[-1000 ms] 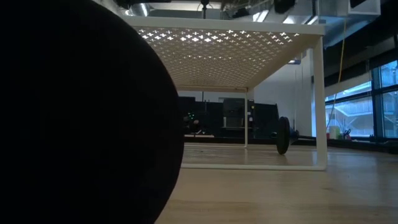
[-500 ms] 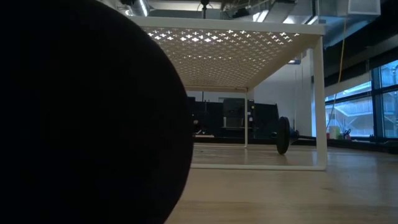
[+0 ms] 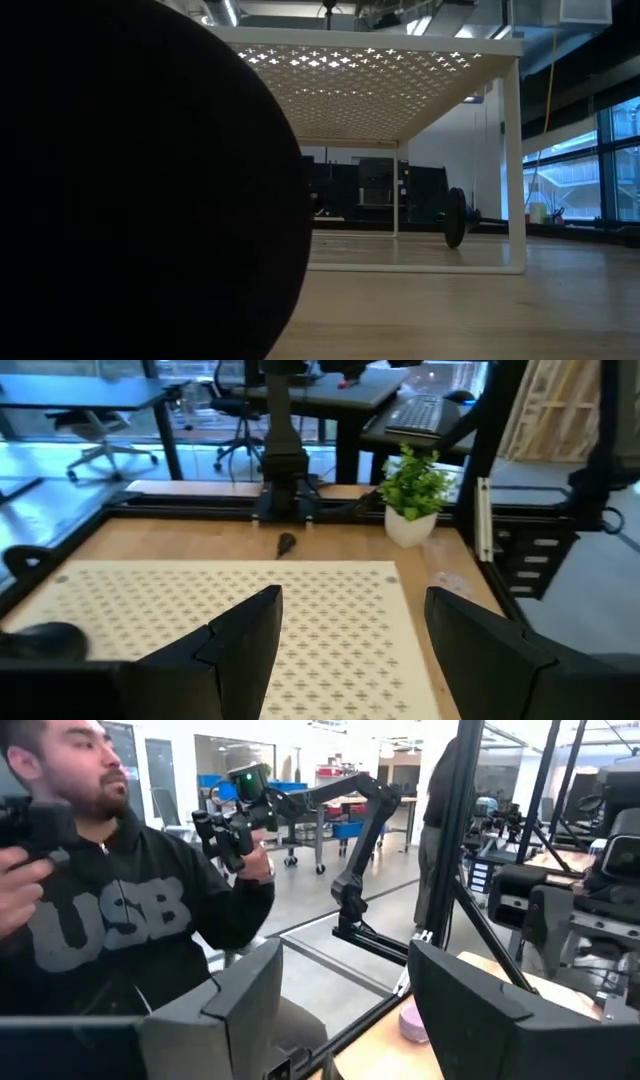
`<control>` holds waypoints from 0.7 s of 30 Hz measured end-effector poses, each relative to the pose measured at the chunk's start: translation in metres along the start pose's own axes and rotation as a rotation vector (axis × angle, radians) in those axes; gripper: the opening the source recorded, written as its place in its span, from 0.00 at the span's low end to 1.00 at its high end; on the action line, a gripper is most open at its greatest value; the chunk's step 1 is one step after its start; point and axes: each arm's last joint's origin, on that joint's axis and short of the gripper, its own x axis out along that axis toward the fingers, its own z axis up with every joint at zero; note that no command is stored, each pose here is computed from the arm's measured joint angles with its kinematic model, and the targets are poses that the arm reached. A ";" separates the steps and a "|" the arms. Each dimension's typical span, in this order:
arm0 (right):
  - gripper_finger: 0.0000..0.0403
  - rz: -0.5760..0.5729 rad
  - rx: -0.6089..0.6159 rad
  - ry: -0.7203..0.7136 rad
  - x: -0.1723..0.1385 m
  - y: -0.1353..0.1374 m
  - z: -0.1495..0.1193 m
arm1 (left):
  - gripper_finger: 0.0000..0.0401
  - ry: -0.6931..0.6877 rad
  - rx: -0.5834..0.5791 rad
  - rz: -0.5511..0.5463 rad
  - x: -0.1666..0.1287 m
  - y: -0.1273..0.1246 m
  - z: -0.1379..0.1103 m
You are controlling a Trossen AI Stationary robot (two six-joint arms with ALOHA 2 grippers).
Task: Pick & Place candle stick holders
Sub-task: Put the top left blue patterned scented candle on the shelf
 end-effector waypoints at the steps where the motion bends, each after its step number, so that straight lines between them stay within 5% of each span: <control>1: 0.55 0.000 -0.014 0.003 0.000 0.000 0.000 | 0.60 0.001 -0.010 -0.002 0.000 -0.002 -0.001; 10: 0.55 -0.004 0.107 0.050 0.000 0.000 -0.006 | 0.60 -0.014 -0.117 0.087 0.002 -0.025 -0.011; 21: 0.55 0.086 0.123 0.097 0.015 0.035 -0.009 | 0.60 -0.127 -0.231 0.168 0.012 -0.072 -0.019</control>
